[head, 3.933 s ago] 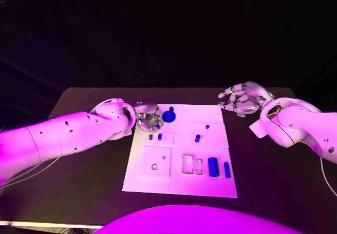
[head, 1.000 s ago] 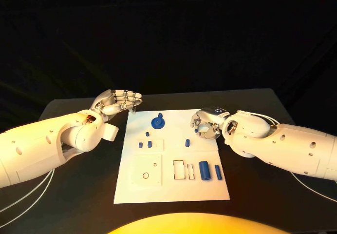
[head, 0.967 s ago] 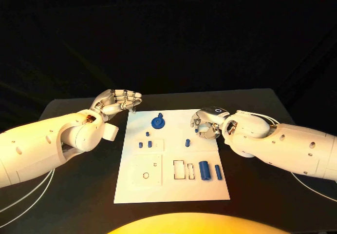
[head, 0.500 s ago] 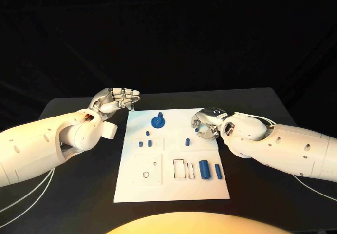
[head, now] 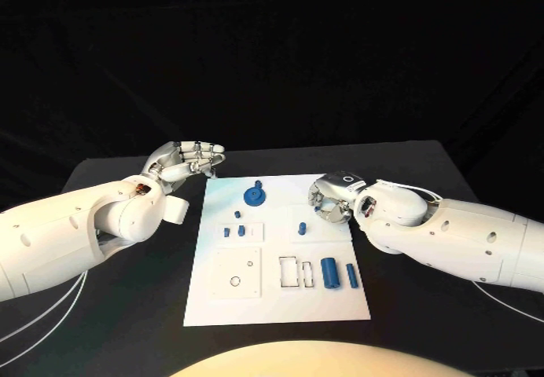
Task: Assemble the parts on the task board
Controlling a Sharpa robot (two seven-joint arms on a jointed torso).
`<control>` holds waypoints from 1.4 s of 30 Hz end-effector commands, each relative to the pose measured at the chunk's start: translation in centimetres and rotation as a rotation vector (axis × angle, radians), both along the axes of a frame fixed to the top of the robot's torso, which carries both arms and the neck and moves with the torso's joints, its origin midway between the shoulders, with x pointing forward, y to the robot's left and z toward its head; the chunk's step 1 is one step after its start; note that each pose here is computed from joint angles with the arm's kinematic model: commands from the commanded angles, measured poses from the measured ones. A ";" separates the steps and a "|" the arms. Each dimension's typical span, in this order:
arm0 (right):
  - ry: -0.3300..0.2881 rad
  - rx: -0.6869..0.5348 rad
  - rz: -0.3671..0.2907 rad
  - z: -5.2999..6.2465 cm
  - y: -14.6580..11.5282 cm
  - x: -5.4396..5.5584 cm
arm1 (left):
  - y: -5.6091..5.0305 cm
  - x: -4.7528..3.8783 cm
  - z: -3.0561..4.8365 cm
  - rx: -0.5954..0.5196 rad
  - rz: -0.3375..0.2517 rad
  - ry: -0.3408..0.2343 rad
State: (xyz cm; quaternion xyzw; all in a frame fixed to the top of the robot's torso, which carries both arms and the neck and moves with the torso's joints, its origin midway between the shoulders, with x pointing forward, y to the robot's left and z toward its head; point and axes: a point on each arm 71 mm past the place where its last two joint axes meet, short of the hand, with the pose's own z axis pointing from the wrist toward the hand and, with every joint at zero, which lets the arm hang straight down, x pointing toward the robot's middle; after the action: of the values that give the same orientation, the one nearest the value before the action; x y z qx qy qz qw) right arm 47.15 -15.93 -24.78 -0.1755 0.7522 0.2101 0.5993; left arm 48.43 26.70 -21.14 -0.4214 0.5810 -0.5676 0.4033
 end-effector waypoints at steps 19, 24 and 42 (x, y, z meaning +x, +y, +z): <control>0.021 -0.088 -0.015 -1.5 0.6 -0.6 | -0.1 0.04 0.10 -0.003 0.003 -0.002; -0.025 -0.048 -0.024 -1.0 0.5 -0.7 | -0.1 0.06 0.09 -0.001 0.005 -0.002; -0.113 0.156 -0.009 3.1 0.9 -2.2 | -0.2 0.15 0.03 0.000 0.010 -0.002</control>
State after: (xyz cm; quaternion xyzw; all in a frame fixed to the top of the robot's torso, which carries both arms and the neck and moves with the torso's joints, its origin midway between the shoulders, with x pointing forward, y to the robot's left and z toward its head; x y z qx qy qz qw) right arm 45.15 -15.23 -22.09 -0.1532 0.7068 0.2394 0.6478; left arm 48.54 26.65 -21.22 -0.4242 0.5809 -0.5635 0.4063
